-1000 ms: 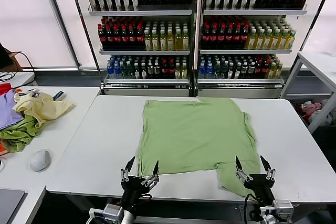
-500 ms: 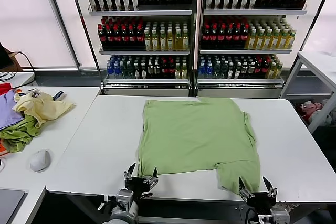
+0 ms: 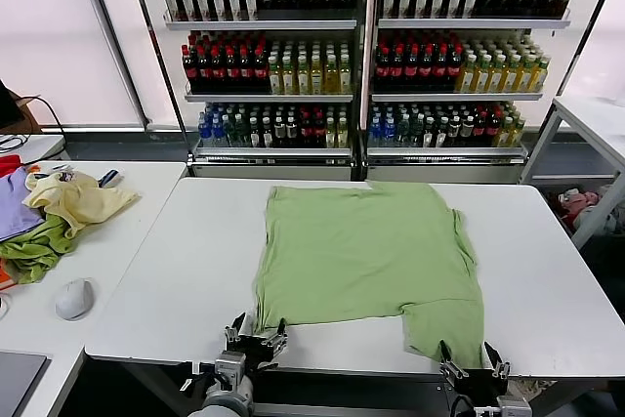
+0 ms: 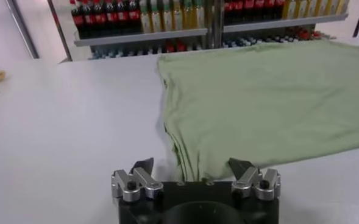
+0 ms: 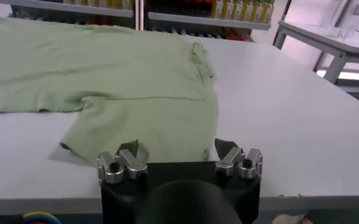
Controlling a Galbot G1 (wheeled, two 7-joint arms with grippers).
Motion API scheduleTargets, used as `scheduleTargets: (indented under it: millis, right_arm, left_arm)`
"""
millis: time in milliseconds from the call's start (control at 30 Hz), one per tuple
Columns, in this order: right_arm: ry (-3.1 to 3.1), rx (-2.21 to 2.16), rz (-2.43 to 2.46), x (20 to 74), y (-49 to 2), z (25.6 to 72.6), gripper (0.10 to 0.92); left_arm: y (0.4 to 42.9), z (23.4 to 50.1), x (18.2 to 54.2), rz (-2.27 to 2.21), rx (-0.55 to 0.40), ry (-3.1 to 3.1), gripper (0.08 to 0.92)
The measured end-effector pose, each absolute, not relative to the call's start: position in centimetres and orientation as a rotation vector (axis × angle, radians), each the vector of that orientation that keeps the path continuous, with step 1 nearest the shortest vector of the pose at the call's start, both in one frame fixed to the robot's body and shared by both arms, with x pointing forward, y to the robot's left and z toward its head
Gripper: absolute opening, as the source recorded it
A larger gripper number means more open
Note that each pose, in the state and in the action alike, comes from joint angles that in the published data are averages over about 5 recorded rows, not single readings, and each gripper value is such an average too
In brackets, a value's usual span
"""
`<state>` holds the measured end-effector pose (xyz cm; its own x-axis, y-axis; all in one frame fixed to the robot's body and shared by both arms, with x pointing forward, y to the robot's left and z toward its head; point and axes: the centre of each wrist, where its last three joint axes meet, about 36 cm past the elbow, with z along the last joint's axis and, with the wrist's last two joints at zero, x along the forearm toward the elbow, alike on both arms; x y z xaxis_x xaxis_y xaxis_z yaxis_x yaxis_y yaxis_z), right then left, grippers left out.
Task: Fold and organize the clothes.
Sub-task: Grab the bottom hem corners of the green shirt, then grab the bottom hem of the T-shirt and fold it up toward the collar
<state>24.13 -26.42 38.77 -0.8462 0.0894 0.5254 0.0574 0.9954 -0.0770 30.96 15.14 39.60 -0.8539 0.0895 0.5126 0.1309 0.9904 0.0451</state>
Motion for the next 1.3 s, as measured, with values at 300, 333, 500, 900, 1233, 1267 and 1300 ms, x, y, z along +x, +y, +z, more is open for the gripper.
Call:
scheduleTargets:
  millis: [300, 333, 500, 900, 1233, 1267, 1300]
  right_arm:
    - [-2.567, -0.097, 0.057, 24.2, -26.5, 38.6, 0.399]
    - [-2.568, -0.096, 0.056, 24.2, -26.5, 38.6, 0.382]
    - [-2.582, -0.086, 0.059, 24.4, -26.7, 38.9, 0.278]
    - [-2.747, -0.071, 0.05, 25.9, -27.8, 41.6, 0.136]
    - [-2.867, -0.062, 0.058, 29.7, -28.9, 43.3, 0.136]
    - [-2.876, -0.061, 0.06, 30.2, -29.0, 43.4, 0.136]
    - [-2.886, -0.06, 0.063, 30.7, -29.1, 43.5, 0.136]
  left_arm:
    - [15.6, 39.6, 31.5, -0.047, -0.18, -2.588, 0.463]
    - [15.7, 39.5, 31.6, -0.042, -0.182, -2.588, 0.428]
    - [16.0, 39.5, 31.8, -0.021, -0.193, -2.591, 0.29]
    - [17.0, 41.3, 31.6, 0.019, -0.199, -2.687, 0.098]
    - [17.6, 43.2, 32.4, 0.042, -0.271, -2.772, 0.098]
    - [17.6, 43.3, 32.6, 0.044, -0.276, -2.778, 0.098]
    - [17.6, 43.3, 32.8, 0.044, -0.281, -2.783, 0.098]
